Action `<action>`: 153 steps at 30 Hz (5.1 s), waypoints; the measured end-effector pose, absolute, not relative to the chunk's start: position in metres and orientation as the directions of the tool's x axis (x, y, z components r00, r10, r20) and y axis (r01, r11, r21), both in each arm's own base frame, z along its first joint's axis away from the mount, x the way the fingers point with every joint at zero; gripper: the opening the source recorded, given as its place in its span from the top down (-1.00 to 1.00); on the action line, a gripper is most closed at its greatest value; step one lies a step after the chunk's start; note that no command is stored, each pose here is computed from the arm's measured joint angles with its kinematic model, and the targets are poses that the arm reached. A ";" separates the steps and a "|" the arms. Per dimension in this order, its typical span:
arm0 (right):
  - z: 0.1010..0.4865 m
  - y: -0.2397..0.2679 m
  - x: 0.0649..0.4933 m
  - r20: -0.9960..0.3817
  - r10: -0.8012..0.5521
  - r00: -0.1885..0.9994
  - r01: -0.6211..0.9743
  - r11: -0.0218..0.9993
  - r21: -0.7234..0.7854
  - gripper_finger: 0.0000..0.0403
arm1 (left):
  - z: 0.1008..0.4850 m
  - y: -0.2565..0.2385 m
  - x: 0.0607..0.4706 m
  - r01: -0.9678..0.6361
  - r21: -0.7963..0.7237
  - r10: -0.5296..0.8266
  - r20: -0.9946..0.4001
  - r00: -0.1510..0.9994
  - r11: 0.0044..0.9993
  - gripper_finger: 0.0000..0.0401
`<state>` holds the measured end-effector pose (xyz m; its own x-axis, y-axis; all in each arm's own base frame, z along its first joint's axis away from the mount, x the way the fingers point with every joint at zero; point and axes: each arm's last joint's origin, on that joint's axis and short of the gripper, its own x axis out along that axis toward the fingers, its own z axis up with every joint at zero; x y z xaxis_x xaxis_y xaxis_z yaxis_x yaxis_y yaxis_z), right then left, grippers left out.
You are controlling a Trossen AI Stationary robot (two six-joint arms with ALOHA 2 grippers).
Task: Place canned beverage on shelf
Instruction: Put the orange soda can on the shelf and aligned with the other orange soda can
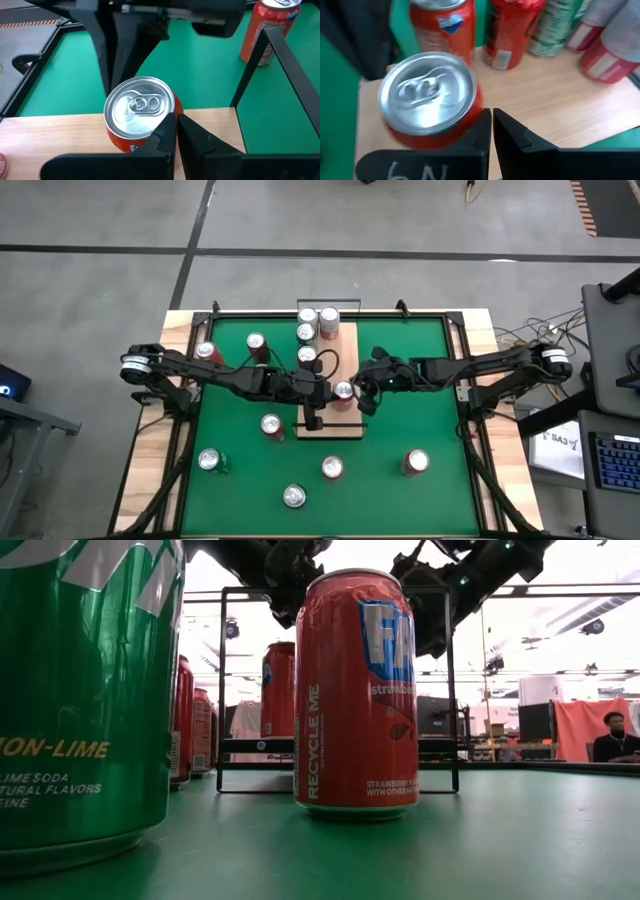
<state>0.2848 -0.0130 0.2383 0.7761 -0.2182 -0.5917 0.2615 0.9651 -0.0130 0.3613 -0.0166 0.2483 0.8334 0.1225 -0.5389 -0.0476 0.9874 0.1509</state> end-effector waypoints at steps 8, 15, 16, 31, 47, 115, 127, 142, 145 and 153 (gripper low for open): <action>0.244 -0.005 0.278 -0.599 -0.187 0.779 0.257 0.966 0.034 0.96 | 0.248 -0.014 0.361 -0.052 0.153 0.127 -0.538 0.833 0.987 1.00; 0.243 0.002 0.276 -0.620 -0.173 0.765 0.254 0.966 0.044 0.96 | 0.250 -0.012 0.362 -0.073 0.160 0.149 -0.536 0.831 0.984 1.00; 0.243 0.003 0.275 -0.624 -0.171 0.763 0.251 0.967 0.042 0.96 | 0.250 -0.012 0.362 -0.079 0.165 0.157 -0.536 0.830 0.983 1.00; 0.244 0.004 0.269 -0.646 -0.164 0.746 0.263 0.963 0.059 0.95 | 0.262 -0.010 0.363 -0.076 0.242 0.205 -0.568 0.797 0.967 1.00; 0.252 -0.002 0.276 -0.546 -0.267 0.794 0.304 0.952 -0.023 0.95 | 0.277 -0.031 0.360 0.146 0.149 -0.016 -0.642 0.766 0.978 1.00; 0.244 -0.003 0.279 -0.597 -0.148 0.788 0.226 0.972 0.057 0.96 | 0.262 -0.017 0.359 -0.107 0.221 0.222 -0.603 0.766 0.969 1.00; 0.300 -0.005 0.279 -0.502 -0.197 0.842 0.237 0.971 0.016 0.95 | 0.298 -0.027 0.343 -0.012 0.327 0.184 -0.500 0.846 0.945 1.00; 0.322 -0.001 0.332 -0.766 -0.191 0.614 0.304 0.953 0.006 0.96 | 0.329 -0.012 0.244 -0.107 0.515 0.188 -0.108 0.976 0.851 1.00; 0.321 0.002 0.343 -0.800 -0.187 0.571 0.321 0.947 0.007 0.96 | 0.325 -0.008 0.222 -0.136 0.529 0.176 -0.026 0.984 0.838 1.00; 0.317 0.009 0.364 -0.850 -0.148 0.505 0.281 0.960 -0.001 0.96 | 0.313 -0.001 0.182 -0.206 0.543 0.201 0.068 0.977 0.814 1.00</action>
